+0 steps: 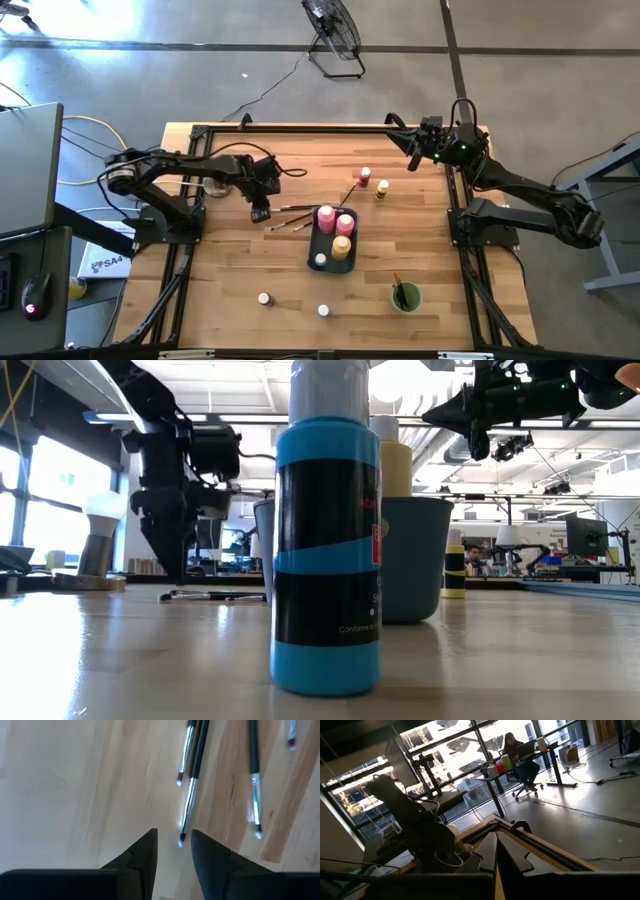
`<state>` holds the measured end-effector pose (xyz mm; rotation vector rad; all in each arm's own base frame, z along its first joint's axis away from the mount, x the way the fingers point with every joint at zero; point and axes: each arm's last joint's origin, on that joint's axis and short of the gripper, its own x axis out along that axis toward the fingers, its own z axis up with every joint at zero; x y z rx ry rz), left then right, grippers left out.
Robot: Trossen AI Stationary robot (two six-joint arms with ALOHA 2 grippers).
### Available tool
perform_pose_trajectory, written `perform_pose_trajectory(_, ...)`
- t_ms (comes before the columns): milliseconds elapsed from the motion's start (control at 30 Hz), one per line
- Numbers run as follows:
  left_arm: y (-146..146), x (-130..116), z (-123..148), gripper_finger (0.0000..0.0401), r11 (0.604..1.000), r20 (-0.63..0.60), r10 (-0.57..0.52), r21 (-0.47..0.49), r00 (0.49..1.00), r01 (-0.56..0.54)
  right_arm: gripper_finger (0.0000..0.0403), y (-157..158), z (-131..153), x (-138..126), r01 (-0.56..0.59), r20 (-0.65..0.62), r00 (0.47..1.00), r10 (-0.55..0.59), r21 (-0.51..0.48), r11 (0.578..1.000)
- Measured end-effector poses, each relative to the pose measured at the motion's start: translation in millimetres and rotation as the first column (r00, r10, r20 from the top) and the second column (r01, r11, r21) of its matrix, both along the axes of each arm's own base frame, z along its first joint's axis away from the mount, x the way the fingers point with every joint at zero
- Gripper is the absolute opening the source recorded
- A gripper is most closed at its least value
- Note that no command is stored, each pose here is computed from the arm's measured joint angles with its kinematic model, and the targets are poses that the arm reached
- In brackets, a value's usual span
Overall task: Pick & Place Paint Supplies
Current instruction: Put the black and silver paint brush into the green cup
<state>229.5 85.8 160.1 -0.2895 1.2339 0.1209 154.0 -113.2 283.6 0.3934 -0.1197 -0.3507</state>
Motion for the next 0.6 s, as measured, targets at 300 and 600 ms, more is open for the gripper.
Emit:
perform_pose_trajectory(300, 1, 3, -12, 0.0115, 0.999, -0.052, 0.001, -0.036, 0.999, -0.003, 0.0002, 0, -1, 0, -0.002, -0.005, 1.000, 0.002, 0.004, 1.000)
perform_pose_trajectory(600, 1, 4, -14, 0.0115, 1.000, -0.053, 0.002, -0.030, 0.999, -0.004, 0.0002, 0, -1, 0, -0.002, -0.006, 1.000, 0.002, 0.004, 1.000)
